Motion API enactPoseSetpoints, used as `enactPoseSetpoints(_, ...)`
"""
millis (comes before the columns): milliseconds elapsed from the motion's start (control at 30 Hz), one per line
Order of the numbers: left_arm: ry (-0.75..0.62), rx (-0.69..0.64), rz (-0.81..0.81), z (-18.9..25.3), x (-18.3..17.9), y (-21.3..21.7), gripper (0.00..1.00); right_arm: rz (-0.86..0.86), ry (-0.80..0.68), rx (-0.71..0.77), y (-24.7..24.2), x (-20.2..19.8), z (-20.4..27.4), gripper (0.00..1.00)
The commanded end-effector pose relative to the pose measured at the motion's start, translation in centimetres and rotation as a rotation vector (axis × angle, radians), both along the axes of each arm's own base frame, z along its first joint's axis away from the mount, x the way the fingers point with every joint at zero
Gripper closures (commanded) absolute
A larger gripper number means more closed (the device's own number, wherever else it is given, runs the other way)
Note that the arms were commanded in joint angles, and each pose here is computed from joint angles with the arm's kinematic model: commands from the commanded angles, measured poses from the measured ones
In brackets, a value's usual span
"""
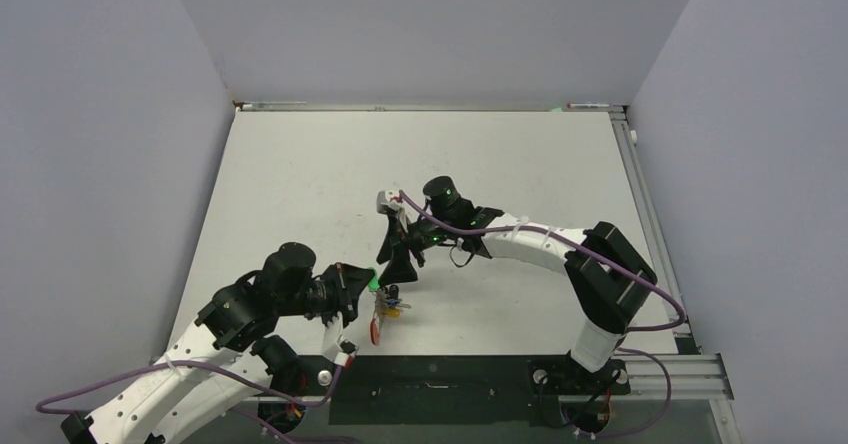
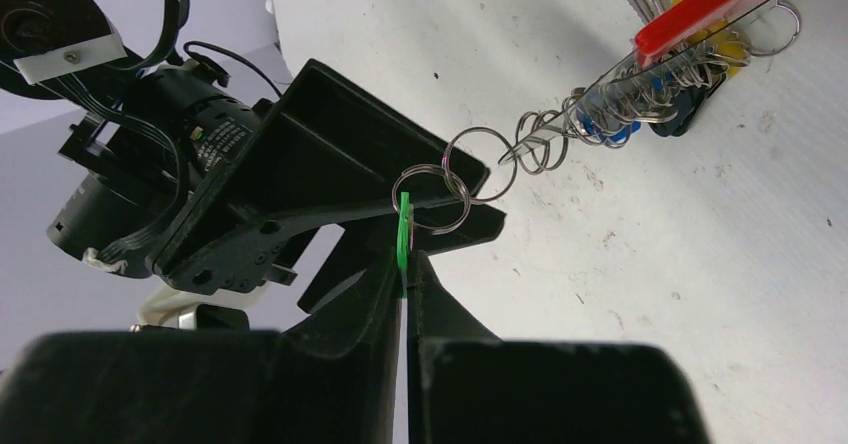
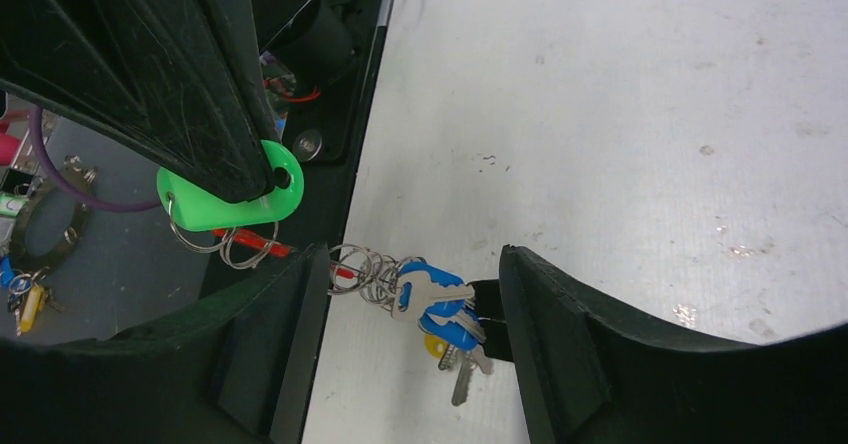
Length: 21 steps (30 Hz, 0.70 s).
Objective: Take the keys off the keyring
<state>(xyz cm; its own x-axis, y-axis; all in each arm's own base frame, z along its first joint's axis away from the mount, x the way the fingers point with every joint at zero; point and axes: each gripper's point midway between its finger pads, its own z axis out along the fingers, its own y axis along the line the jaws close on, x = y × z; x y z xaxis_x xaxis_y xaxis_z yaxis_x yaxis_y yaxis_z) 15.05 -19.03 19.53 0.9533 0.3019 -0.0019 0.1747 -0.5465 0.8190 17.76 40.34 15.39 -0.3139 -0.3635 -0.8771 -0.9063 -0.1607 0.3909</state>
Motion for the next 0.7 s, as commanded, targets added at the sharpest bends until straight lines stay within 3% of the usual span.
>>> enactPoseSetpoints(0,-0.048,-0.045,-0.069,1.6,-0.4,-1.1,1.0,0.115,-0.023,0.043,1.2,-2.5,-0.4,0.36)
enactPoseSetpoints(467,-0.048,-0.039,0.033,2.0,1.2,-0.4,1.0,0.198,0.006,0.007,-1.8,-4.8,-0.7,0.37)
enactPoseSetpoints(667,-0.021,-0.073,0.063,2.8,1.8,-1.0,1.0,0.134,-0.085,0.067,-2.0,-3.8,1.1,0.24)
